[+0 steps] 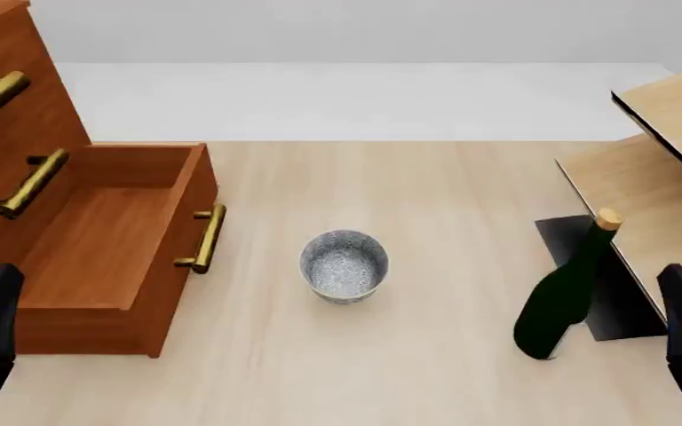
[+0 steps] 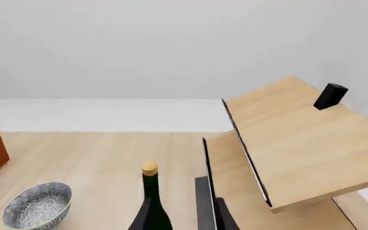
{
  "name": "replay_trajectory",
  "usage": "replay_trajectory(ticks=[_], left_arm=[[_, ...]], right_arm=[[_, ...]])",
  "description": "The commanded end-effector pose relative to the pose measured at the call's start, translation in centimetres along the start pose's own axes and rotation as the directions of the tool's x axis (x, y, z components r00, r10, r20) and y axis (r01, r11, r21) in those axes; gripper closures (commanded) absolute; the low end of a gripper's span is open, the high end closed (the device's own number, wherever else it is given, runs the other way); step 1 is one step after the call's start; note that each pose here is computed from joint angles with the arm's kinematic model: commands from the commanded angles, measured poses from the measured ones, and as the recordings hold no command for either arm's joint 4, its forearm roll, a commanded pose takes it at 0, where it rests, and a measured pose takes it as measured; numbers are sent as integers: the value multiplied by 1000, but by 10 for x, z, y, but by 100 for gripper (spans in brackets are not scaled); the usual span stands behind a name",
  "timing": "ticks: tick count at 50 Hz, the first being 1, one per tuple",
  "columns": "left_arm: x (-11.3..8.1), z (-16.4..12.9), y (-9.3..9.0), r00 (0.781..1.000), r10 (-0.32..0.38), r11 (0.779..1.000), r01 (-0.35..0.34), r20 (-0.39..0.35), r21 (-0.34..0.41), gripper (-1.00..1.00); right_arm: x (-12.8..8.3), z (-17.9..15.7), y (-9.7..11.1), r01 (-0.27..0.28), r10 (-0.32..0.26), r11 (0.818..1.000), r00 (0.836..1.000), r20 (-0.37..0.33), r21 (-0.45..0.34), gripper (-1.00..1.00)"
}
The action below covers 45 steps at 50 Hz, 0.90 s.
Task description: Put the wine bottle in the bottom drawer of the cabinet.
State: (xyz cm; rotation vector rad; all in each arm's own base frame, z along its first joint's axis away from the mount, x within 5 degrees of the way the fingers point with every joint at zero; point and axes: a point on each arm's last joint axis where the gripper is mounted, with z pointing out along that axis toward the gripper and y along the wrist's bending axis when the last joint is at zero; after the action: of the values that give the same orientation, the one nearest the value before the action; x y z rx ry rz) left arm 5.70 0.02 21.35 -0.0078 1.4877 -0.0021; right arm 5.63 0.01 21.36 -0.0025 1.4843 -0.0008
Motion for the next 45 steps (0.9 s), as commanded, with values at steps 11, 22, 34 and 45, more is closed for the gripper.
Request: replay_trajectory(ticks=[11,22,34,45], left_arm=[[-22,16,1,1000,18,1000,-18,-19,-11,-100],[-73,37,0,999,45,999,-46,-21,-10,-100],[-115,74,-1,996,52,999,-52,-71,3,-100],[-138,107,-9,989,53,997,-45,-137,58,-100]], right_arm=[[-10,-1,1,21,-21,1000,1000,23,-13,-100],[-8,0,2,33,-32,999,999,22,-36,-100],[-5,0,4,39,-38,997,999,13,-64,-100],[-3,0,4,44,-43,997,999,3,-67,-100]])
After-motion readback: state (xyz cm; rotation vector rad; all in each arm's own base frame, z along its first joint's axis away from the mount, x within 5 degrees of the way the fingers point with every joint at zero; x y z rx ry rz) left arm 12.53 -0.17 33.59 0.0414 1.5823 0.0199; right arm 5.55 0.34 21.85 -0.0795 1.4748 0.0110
